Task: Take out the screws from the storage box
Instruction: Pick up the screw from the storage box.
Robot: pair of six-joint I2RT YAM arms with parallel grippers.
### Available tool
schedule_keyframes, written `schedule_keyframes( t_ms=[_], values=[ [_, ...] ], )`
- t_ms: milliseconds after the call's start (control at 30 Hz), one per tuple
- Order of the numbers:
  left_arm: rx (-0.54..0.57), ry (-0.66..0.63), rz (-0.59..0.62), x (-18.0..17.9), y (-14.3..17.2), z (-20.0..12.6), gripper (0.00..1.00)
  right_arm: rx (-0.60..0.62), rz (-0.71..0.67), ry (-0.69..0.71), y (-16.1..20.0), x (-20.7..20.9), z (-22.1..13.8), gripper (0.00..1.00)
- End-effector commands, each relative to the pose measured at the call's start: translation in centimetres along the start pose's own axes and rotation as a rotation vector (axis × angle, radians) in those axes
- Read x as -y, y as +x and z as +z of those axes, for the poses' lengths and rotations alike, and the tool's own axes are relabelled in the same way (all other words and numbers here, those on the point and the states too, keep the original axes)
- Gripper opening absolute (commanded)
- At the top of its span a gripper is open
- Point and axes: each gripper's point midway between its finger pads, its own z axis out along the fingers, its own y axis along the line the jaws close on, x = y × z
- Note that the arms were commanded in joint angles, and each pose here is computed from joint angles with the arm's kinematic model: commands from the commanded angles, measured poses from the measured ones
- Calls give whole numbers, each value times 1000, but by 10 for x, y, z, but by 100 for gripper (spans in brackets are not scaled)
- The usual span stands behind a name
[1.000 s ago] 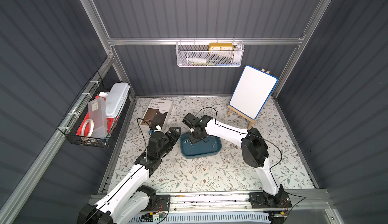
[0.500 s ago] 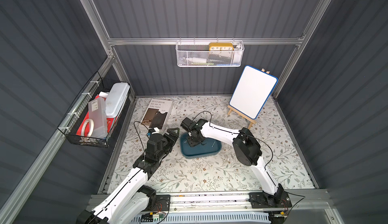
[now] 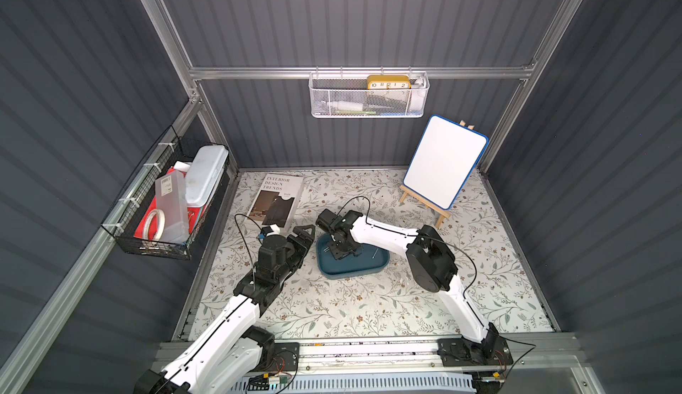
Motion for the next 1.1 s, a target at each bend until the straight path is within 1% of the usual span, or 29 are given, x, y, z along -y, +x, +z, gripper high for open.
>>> schedule_keyframes(
  t_ms=[0, 167, 433, 567, 600, 767, 867, 1067],
  values=[
    [-14, -7, -6, -5, 4, -2, 91, -59, -19, 58, 16, 8, 10, 14],
    [-31, -4, 0, -6, 8, 0, 90, -82, -44, 66, 28, 11, 7, 7],
    [-42, -6, 15, -5, 9, 3, 91, -81, -35, 63, 41, 19, -16, 6],
    [-45, -12, 19, -7, 10, 4, 91, -59, -27, 53, 45, 22, -27, 7],
    [-45, -10, 20, -7, 10, 4, 91, -52, -29, 48, 44, 22, -28, 8],
    [-50, -20, 24, -9, 11, 6, 91, -40, -42, 39, 41, 20, -27, 20],
    [-46, -20, 24, -9, 10, 6, 91, -33, -35, 41, 36, 18, -27, 22],
    [-26, -25, 29, -8, 6, 5, 91, 69, -46, 1, 11, 10, -37, 32]
  ],
)
